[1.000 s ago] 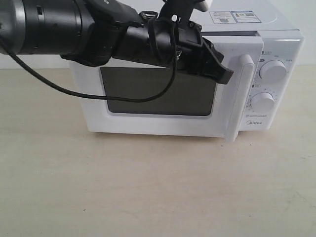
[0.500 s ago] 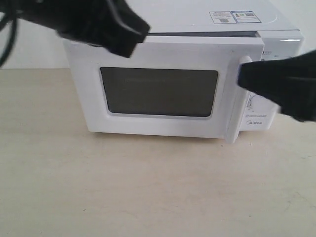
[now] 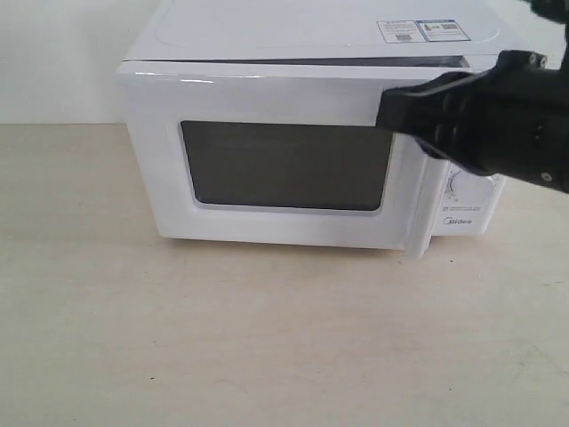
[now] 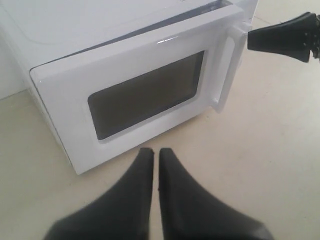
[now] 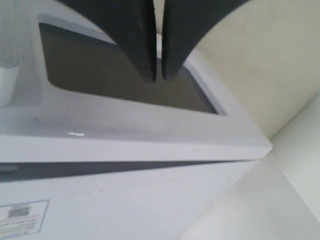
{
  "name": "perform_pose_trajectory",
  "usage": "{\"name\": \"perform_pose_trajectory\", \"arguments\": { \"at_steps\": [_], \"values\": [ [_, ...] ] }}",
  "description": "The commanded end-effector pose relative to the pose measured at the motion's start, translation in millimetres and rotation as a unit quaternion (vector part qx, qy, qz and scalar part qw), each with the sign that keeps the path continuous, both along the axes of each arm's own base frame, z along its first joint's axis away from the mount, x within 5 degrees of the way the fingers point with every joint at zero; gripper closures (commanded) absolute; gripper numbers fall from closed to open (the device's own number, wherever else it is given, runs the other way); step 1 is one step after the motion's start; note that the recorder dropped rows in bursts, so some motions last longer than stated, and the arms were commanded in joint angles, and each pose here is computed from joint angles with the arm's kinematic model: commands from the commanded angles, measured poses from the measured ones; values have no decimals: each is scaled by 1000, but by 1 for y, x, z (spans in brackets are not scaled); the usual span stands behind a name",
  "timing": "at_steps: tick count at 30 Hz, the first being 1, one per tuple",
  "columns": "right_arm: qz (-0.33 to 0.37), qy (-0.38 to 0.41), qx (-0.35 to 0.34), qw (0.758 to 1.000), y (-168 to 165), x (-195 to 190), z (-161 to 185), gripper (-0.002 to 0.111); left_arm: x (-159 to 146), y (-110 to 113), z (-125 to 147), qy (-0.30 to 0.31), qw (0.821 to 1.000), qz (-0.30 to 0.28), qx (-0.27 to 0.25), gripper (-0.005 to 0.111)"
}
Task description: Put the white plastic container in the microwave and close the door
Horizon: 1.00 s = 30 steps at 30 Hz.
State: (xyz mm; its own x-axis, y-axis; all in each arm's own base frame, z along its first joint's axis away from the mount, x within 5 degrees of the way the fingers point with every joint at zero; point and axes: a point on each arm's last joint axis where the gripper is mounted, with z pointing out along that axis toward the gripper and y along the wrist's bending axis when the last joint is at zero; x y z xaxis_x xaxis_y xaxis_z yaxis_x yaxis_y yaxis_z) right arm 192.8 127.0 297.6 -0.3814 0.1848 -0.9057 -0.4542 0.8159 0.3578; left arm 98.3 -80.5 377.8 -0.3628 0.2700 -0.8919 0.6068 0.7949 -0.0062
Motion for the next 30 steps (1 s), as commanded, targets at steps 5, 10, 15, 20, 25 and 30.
{"name": "perform_pose_trajectory", "arguments": {
  "at_steps": [5,10,15,20,25,30],
  "values": [
    [-17,6,5,1000,-5,5,-2,108,-17,17,-15,-2,1000,12,-17,102],
    [-11,2,2,1000,-4,3,-1,108,-13,20,-15,-5,999,45,-23,102],
    [-9,9,-5,1000,0,8,-8,108,-12,22,-15,-3,998,58,-29,102],
    [-7,-1,1,1000,1,8,-6,108,-13,23,-17,5,998,61,-24,102],
    [-4,-10,-5,1000,1,9,-5,108,-13,23,-17,9,998,62,-23,102],
    [-2,-4,-17,1000,5,15,-13,108,-13,23,-17,9,998,62,-23,102]
  ]
}}
